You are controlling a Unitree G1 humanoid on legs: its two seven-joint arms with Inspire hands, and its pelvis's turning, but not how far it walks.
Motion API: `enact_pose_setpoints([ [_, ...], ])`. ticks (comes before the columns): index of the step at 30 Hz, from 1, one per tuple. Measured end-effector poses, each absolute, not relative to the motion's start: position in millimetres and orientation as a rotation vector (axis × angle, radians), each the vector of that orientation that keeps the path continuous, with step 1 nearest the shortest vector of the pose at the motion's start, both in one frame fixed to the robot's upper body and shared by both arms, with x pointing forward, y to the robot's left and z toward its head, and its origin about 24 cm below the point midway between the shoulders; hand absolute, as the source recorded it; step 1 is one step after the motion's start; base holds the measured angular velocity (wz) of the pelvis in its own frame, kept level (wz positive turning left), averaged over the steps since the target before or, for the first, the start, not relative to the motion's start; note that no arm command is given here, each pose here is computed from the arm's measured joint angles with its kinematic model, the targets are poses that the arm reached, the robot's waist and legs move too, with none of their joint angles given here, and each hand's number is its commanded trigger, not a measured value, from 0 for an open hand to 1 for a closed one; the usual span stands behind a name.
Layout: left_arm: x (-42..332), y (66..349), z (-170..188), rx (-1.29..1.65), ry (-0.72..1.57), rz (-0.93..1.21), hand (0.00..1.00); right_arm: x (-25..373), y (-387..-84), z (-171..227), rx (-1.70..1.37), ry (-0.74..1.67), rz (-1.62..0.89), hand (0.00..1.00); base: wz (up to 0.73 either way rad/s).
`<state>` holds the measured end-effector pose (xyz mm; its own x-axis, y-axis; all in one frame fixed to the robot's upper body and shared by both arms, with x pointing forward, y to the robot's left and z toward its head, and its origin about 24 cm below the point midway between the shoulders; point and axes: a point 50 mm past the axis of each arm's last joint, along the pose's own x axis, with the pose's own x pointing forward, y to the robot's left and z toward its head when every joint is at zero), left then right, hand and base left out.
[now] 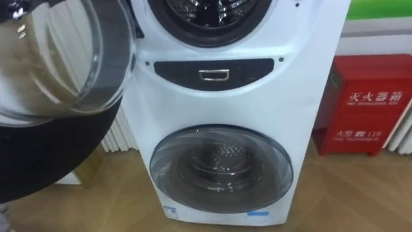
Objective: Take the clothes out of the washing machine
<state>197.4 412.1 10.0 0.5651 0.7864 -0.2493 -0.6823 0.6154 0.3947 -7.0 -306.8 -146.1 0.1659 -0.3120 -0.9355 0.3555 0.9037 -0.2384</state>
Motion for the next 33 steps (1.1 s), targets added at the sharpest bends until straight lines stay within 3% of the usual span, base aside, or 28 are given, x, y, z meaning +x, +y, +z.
enact_pose_setpoints([
  [8, 262.6, 398.4, 125.0, 0.307, -0.052, 0.792, 0.00, 3.8, -307.0, -145.0, 0.001, 1.292, -0.440, 0.00, -0.05],
  [13, 279.8, 367.9, 149.1, 0.349, -0.152, 0.662, 0.00, 12.4, -299.7, -148.4, 0.011, 1.301, -0.410, 0.00, 0.09],
  [18, 294.5, 290.2, 173.8, 0.328, -0.323, 0.399, 0.00, 28.8, -284.4, -153.7, 0.047, 1.293, -0.339, 0.00, 0.09],
  [25, 277.5, 215.1, 161.0, 0.239, -0.379, 0.207, 0.00, 42.3, -263.6, -159.8, 0.106, 1.289, -0.285, 0.00, 0.08],
  [29, 275.7, 164.5, 144.3, 0.252, -0.339, -0.020, 0.00, 51.6, -252.7, -162.0, 0.107, 1.283, -0.225, 0.00, 0.09],
  [33, 273.6, 146.1, 133.1, 0.248, -0.310, -0.087, 0.00, 52.1, -250.8, -162.6, 0.110, 1.284, -0.233, 0.00, -0.02],
])
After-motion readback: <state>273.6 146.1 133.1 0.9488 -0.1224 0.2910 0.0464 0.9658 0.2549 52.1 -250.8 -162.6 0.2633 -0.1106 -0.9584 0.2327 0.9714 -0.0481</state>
